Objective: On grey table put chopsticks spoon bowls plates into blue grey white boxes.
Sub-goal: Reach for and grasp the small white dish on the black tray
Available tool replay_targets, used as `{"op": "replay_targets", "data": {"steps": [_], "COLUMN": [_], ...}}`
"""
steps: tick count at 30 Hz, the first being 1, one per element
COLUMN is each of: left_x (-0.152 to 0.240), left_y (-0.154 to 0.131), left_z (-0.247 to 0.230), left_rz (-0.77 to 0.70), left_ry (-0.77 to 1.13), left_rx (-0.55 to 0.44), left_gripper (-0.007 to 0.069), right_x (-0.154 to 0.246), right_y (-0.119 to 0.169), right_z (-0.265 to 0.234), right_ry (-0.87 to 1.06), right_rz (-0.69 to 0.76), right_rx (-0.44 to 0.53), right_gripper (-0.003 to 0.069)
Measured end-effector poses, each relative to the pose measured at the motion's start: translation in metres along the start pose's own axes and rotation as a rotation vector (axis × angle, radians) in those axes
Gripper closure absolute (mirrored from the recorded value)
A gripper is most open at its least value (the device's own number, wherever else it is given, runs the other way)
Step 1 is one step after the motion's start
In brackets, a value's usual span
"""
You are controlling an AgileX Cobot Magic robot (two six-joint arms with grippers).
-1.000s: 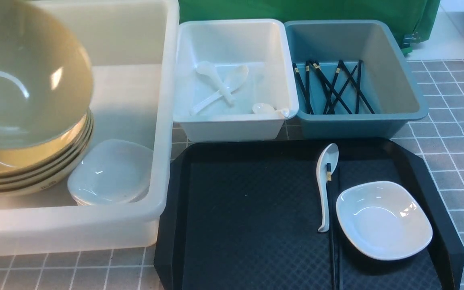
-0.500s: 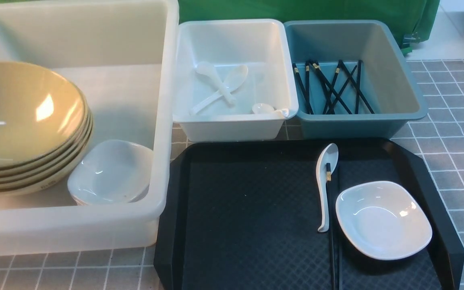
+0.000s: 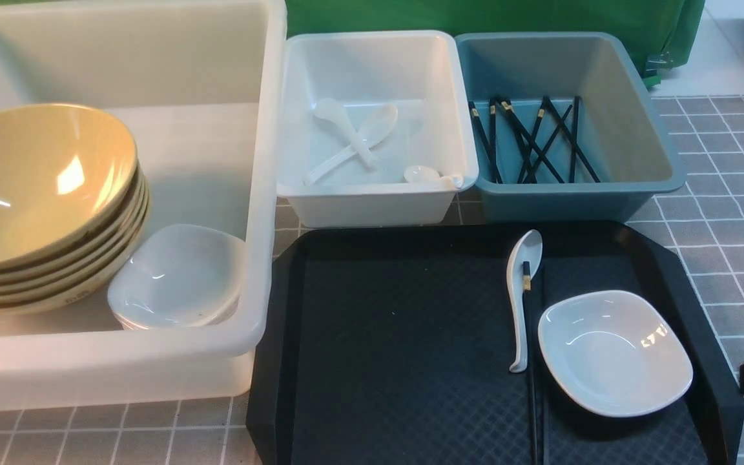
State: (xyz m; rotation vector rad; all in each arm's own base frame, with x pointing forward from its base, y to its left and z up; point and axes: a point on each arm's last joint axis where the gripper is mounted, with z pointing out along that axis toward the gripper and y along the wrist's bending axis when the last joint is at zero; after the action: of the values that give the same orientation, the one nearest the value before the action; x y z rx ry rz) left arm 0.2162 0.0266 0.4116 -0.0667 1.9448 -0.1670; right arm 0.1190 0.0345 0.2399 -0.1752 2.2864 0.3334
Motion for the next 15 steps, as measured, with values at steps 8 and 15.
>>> {"op": "replay_targets", "data": {"steps": [8, 15], "left_x": [0.044, 0.154], "left_y": [-0.086, -0.075], "left_z": [-0.054, -0.06], "left_rz": [0.497, 0.667], "left_ry": [-0.022, 0.258], "left_rx": [0.432, 0.535], "left_gripper": [0.0634, 0.0635], "right_x": [-0.048, -0.062], "right_y": [0.003, -0.009], "right_z": [0.037, 0.098], "right_ry": [0.137, 0.354], "right_rz": [-0.091, -0.123], "right_rx": [-0.01, 0.03], "right_gripper": [0.0339, 0.0181]}}
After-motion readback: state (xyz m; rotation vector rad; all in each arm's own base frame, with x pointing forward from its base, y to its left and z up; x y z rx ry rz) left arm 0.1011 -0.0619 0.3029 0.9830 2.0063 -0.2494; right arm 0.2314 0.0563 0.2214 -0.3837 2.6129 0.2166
